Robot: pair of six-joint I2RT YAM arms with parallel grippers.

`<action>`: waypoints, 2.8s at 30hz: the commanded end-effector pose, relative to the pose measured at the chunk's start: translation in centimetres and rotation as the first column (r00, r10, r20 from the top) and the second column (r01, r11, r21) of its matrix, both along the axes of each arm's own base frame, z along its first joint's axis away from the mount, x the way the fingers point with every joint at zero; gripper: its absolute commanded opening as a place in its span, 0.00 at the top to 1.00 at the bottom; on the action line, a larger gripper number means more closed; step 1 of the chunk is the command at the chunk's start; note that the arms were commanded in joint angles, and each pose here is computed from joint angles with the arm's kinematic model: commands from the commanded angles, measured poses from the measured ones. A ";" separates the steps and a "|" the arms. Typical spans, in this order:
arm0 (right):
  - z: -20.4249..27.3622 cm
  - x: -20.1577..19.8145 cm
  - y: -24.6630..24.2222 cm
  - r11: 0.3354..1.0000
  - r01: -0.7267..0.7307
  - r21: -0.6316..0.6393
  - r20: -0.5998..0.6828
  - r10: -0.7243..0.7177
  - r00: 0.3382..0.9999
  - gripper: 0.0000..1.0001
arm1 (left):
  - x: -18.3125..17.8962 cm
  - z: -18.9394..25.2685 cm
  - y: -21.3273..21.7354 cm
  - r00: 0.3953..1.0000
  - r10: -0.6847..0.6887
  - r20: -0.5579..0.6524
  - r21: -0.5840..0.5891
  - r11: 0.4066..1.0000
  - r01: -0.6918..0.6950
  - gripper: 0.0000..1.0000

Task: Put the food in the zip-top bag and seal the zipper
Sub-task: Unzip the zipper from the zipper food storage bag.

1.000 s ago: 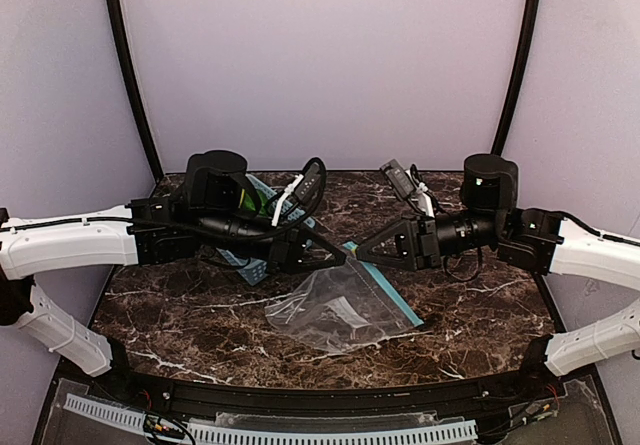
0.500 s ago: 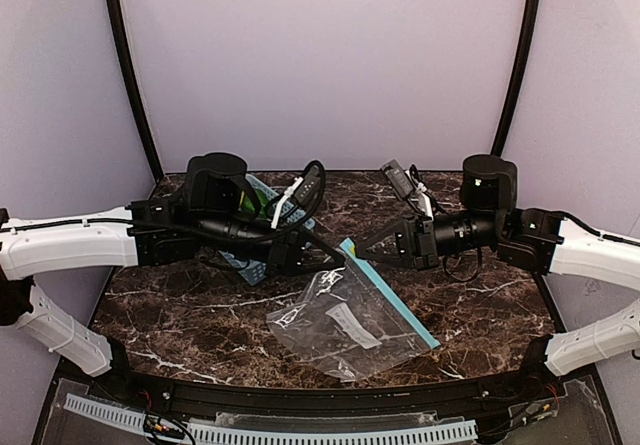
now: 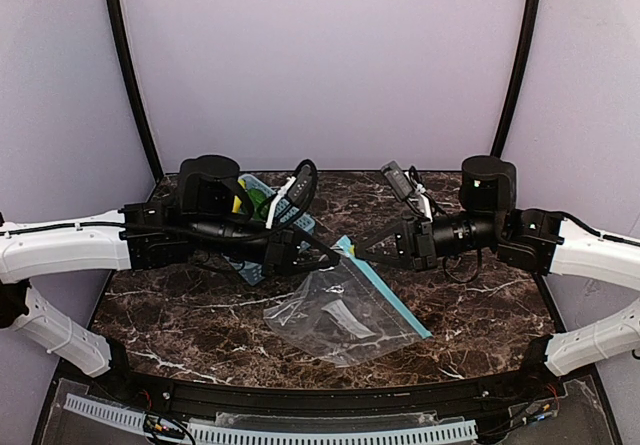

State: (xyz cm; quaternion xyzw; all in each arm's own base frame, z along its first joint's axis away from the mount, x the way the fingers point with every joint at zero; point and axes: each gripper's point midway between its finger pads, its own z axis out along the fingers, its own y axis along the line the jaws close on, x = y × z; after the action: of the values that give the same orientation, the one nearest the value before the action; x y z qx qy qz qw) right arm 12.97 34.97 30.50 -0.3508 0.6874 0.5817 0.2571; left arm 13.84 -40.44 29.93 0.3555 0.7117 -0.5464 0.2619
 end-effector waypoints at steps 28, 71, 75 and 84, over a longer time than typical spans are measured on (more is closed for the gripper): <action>-3.0 -0.2 -0.7 0.997 0.021 -0.075 -0.038 -0.024 0.999 1.00 | 5.1 -1.8 4.3 0.963 0.270 -0.026 0.100 0.959 -0.266 0.99; -6.2 -1.0 -2.8 0.984 0.068 -0.162 -0.099 -0.084 0.992 1.00 | 7.5 -1.5 11.2 0.902 0.430 -0.042 0.088 0.901 -0.426 0.99; -6.6 -1.2 -2.9 0.983 0.057 -0.173 -0.112 -0.077 0.991 1.00 | 7.5 -1.5 11.5 0.900 0.435 -0.037 0.092 0.898 -0.430 0.99; -7.6 -1.6 -3.1 0.979 0.044 -0.198 -0.138 -0.072 0.988 1.00 | 7.7 -1.5 12.3 0.894 0.447 -0.027 0.104 0.891 -0.442 0.99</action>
State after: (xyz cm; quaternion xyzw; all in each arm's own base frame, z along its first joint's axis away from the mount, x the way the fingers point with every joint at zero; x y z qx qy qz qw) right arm 12.40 32.38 24.10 -0.3125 0.7575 0.5306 0.2166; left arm 20.84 -29.57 28.51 0.1951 0.7990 -0.4658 0.3263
